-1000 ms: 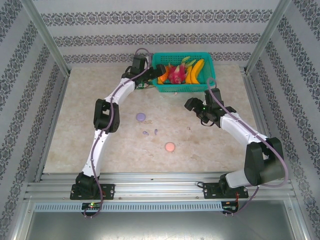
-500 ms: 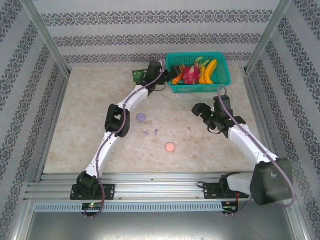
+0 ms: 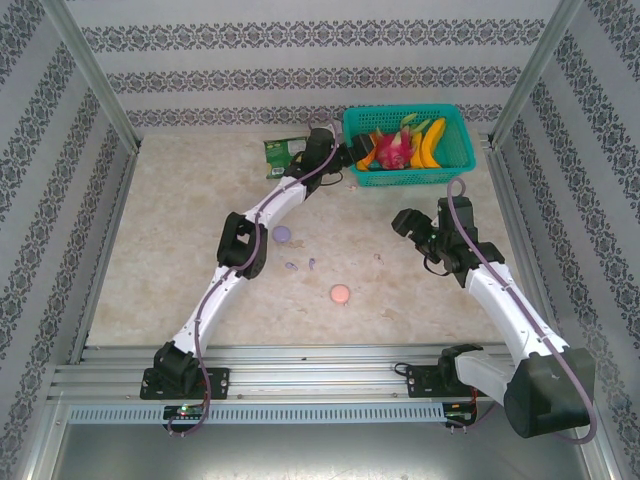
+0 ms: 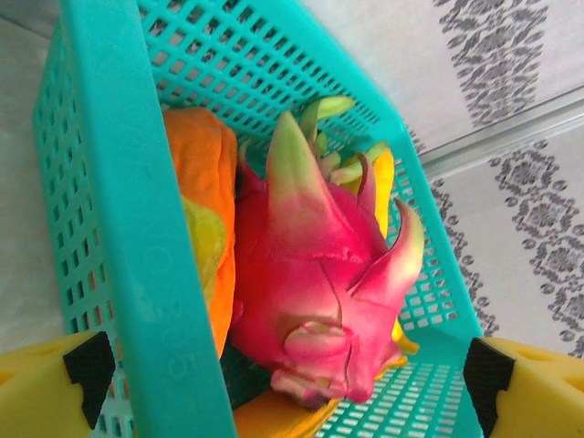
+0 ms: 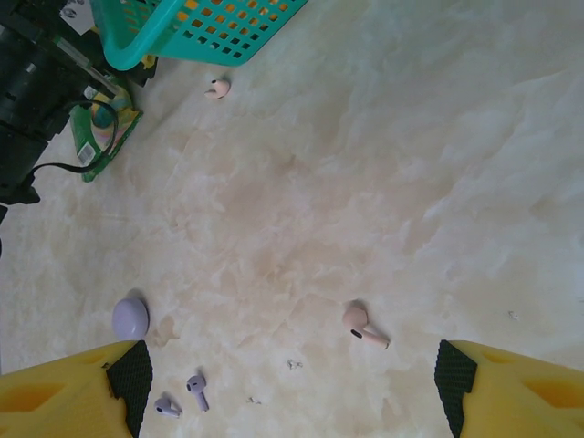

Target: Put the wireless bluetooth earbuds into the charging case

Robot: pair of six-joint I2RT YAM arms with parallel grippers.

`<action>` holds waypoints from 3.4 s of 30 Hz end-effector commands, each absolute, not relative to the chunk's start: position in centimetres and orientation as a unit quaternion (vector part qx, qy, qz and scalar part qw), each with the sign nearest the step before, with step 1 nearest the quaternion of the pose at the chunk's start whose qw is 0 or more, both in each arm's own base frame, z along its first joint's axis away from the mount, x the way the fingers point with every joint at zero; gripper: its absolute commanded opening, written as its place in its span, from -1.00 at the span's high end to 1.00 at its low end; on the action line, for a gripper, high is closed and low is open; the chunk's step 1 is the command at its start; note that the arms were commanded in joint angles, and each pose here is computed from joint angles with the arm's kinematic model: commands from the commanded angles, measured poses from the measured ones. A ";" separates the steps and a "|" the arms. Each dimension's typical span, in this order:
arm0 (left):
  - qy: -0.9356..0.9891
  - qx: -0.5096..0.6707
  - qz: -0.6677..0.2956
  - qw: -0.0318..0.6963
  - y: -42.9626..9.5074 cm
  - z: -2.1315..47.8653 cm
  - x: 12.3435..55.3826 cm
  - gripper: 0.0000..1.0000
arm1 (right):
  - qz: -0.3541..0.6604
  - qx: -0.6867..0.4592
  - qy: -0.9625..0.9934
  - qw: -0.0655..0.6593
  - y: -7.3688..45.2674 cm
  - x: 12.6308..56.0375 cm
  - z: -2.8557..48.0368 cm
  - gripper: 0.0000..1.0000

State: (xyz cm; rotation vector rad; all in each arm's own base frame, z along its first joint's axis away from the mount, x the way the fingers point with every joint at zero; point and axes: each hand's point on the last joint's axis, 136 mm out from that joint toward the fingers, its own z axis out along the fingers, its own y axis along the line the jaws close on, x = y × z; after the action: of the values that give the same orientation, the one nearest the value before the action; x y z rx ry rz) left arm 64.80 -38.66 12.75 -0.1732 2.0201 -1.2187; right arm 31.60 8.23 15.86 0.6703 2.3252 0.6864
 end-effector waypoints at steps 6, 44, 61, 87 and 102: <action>0.818 -0.010 -0.433 0.377 -35.7 17.5 62.2 -1.00 | 0.248 0.235 0.884 0.319 7.9 32.1 15.5 -0.66; 0.743 -0.016 -0.526 0.412 -42.1 18.5 63.1 -1.00 | 0.234 0.248 0.891 0.298 7.2 28.9 13.7 -0.66; 0.815 0.012 -0.469 0.340 -38.1 13.8 61.7 -1.00 | 0.232 0.227 0.890 0.319 7.2 29.7 15.6 -0.67; 0.822 -0.028 -0.495 0.282 -39.6 7.7 60.5 -1.00 | 0.229 0.232 0.882 0.339 6.6 28.8 17.4 -0.66; 0.827 -0.048 -0.494 0.262 -39.7 6.1 58.3 -1.00 | 0.235 0.236 0.871 0.360 6.1 28.3 19.0 -0.66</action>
State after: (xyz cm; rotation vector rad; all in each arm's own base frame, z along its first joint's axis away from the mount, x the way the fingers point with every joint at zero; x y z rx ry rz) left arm 59.89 -39.54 8.98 -0.0905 2.1504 -1.3502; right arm 28.16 6.78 17.66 0.6029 2.2859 0.6257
